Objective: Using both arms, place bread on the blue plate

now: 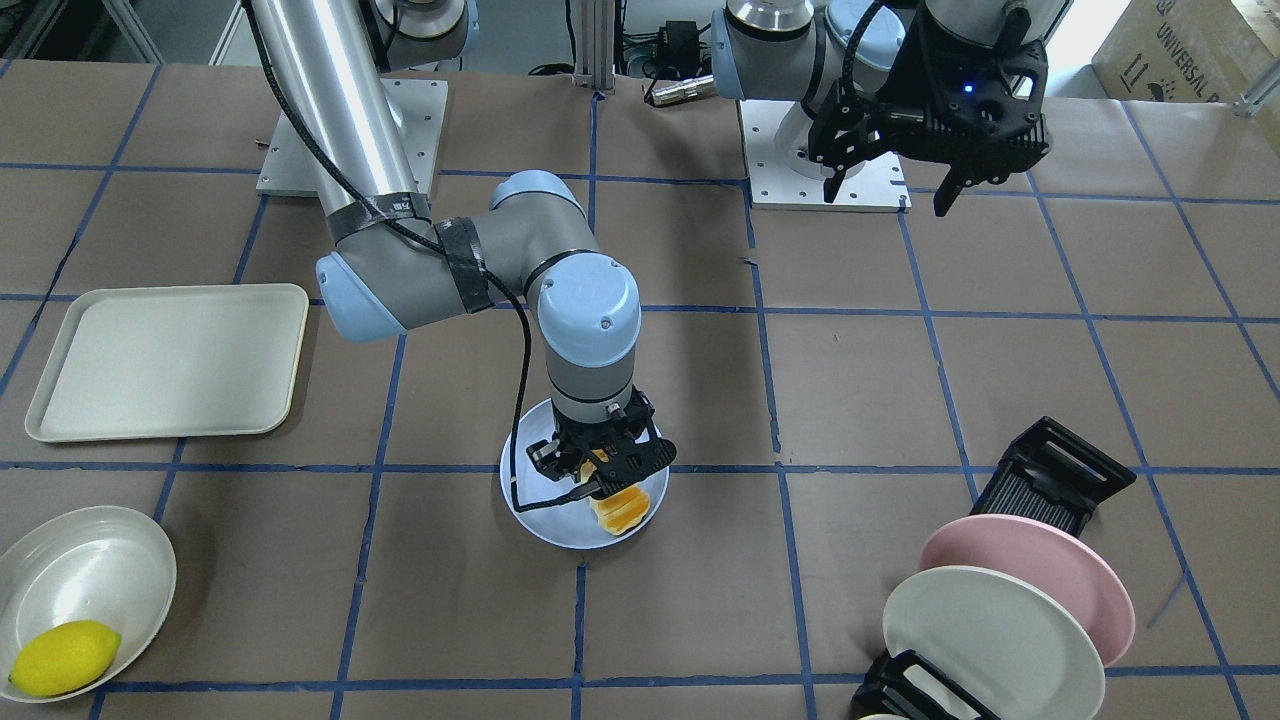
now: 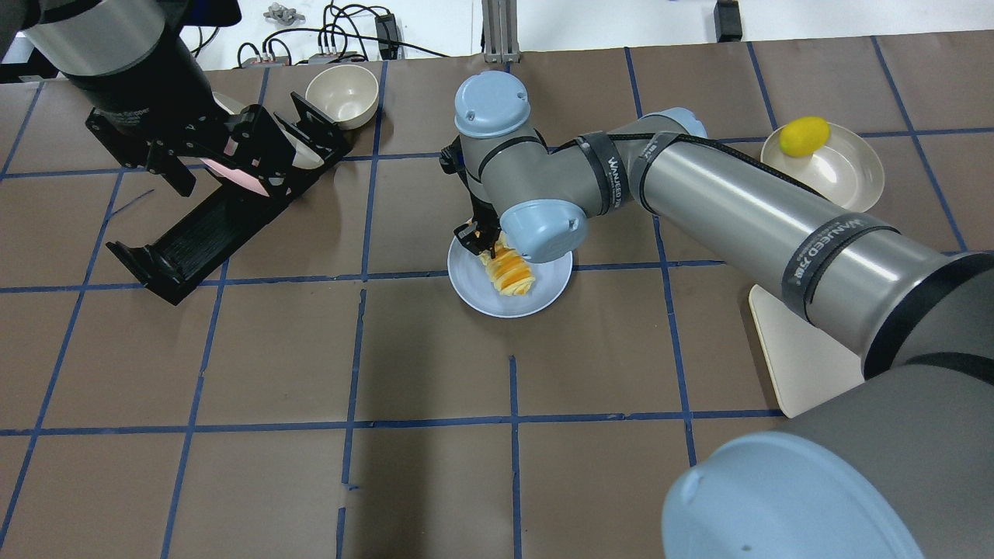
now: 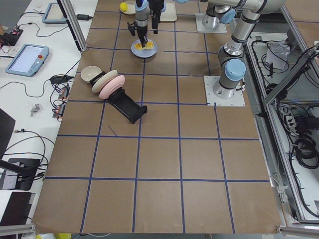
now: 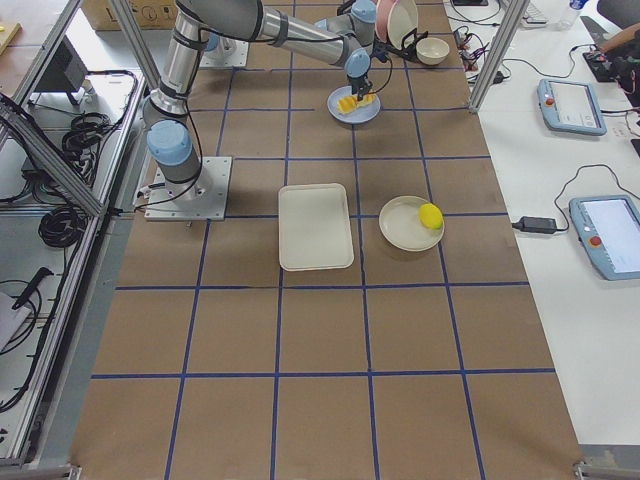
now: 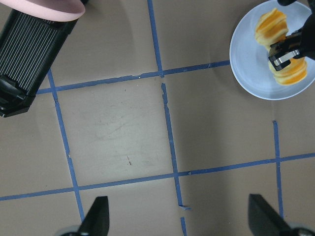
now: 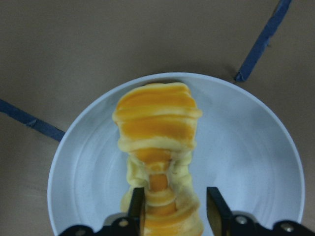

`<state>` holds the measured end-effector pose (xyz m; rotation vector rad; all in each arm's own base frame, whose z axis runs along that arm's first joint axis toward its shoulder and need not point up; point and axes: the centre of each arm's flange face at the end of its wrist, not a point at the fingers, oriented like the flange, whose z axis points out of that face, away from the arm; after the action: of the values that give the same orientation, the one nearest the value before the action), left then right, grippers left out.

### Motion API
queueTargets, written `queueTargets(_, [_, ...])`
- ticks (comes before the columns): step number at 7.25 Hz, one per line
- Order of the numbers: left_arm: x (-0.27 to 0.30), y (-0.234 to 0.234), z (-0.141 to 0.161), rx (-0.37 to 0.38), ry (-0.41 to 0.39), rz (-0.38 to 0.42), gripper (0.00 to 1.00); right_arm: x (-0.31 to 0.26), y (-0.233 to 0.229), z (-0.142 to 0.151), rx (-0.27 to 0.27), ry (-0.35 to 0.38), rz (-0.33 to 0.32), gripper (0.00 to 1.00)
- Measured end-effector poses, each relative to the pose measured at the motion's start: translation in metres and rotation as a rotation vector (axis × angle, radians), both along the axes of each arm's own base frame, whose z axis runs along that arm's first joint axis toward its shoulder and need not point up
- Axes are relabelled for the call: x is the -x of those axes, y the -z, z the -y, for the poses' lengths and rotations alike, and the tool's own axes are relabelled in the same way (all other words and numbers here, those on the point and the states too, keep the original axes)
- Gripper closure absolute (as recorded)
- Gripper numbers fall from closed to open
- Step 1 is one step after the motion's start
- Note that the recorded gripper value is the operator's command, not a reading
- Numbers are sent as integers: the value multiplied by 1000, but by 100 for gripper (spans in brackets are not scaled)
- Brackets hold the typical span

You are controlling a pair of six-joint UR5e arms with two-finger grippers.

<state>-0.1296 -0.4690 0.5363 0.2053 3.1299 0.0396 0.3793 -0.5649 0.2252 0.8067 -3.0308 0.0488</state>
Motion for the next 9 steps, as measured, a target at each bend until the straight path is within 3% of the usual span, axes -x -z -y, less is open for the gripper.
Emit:
queueTargets(2, [0,0,-2,0,-1,-1,0,4,-6,1,-13,1,-12,0])
queueTargets(4, [0,0,-2,1,-2,-2,0,18,-52,8,-39,27,-33,0])
queueTargets(7, [0,1,-3,-1,-3,-2,0,103,-157,45,60,152,-12,0])
queueTargets(9, [0,1,-3,-1,-4,-3,0,177,-201,49,106,175,-75,5])
